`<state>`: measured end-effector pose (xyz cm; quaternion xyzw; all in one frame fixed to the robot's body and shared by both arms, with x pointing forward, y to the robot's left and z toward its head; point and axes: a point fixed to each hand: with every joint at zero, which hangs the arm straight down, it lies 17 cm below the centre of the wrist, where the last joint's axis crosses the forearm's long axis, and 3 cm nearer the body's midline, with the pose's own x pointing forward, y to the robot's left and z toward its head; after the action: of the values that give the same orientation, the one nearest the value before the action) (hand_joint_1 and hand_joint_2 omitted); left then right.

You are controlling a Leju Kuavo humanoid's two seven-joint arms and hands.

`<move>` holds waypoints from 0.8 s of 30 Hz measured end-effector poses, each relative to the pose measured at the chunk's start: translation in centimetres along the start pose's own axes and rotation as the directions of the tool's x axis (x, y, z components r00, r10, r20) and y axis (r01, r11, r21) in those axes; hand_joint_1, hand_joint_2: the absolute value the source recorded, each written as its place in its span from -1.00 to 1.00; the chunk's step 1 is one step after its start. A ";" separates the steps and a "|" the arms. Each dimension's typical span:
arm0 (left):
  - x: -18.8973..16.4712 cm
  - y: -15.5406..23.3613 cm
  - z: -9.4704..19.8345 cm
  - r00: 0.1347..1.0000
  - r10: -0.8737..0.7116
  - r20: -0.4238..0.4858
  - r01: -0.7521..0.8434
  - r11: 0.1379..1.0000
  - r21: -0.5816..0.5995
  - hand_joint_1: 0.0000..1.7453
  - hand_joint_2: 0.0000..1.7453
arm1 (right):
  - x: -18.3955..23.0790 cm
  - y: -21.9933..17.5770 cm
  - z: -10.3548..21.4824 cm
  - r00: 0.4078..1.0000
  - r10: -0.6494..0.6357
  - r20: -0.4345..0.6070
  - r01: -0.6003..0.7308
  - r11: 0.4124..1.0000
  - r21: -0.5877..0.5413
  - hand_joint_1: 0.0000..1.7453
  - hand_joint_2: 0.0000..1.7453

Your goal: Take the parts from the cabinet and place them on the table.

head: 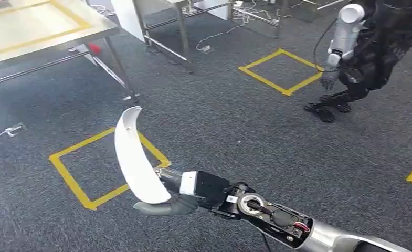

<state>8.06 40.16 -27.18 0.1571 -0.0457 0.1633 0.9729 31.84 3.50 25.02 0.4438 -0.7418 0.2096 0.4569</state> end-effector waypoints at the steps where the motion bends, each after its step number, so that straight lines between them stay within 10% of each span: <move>1: -0.1 0.0 0.0 1.000 -0.001 -0.002 0.001 1.000 -0.001 -1.00 1.00 | 0.0 0.0 0.0 1.000 0.000 0.000 0.000 1.000 0.000 0.96 1.00; 24: 0.0 -0.2 0.0 1.000 -0.008 0.005 0.008 1.000 -0.010 -1.00 1.00 | -0.4 -0.1 0.2 1.000 0.012 -0.017 -0.013 1.000 -0.012 0.96 1.00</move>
<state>8.13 39.97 -27.21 0.1531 -0.0485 0.1588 0.9742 31.86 3.46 24.57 0.4346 -0.7420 0.2116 0.4645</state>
